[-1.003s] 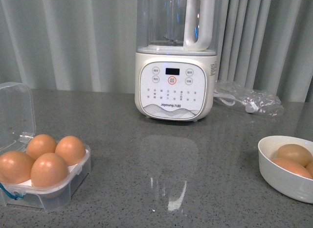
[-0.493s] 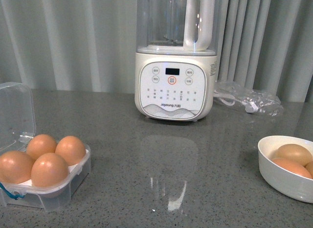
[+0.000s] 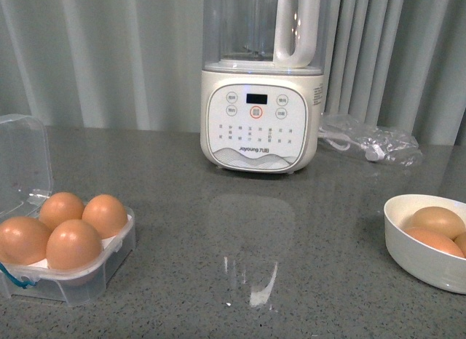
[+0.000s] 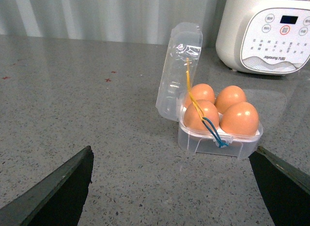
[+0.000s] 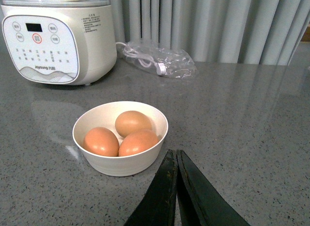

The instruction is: Put egg into box

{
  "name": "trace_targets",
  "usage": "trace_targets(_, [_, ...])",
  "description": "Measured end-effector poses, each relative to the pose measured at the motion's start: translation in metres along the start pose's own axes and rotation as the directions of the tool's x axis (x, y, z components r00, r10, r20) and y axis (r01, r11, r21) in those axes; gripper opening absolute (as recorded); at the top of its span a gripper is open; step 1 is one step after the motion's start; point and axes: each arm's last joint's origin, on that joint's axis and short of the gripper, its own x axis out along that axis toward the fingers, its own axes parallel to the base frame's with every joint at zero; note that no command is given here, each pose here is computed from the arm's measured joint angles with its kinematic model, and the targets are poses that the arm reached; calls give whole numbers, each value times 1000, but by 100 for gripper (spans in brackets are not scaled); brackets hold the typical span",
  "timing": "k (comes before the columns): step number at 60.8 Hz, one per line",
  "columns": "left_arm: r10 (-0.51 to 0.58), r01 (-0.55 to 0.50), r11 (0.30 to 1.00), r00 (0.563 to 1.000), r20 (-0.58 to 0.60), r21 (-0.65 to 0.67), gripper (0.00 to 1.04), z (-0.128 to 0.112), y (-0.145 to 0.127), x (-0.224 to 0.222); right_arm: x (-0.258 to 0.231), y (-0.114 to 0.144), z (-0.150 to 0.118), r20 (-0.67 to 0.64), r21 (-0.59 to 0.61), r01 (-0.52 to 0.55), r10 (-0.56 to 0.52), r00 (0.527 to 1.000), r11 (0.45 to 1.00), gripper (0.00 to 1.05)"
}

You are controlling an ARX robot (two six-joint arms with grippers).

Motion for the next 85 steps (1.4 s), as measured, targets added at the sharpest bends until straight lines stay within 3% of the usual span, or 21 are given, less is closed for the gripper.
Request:
trace_targets(22, [0, 0, 1000, 1000, 0, 0, 98, 0, 0, 0, -10, 0, -14, 8, 0, -1, 1, 1000, 1000, 3])
trace_targets(69, [0, 0, 1000, 1000, 1, 0, 98, 0, 0, 0, -29, 0, -17, 7, -1, -1, 1, 1000, 1000, 4])
trace_targets(85, [0, 0, 1000, 1000, 1, 0, 98, 0, 0, 0, -29, 0, -17, 7, 0, -1, 1, 1000, 1000, 59])
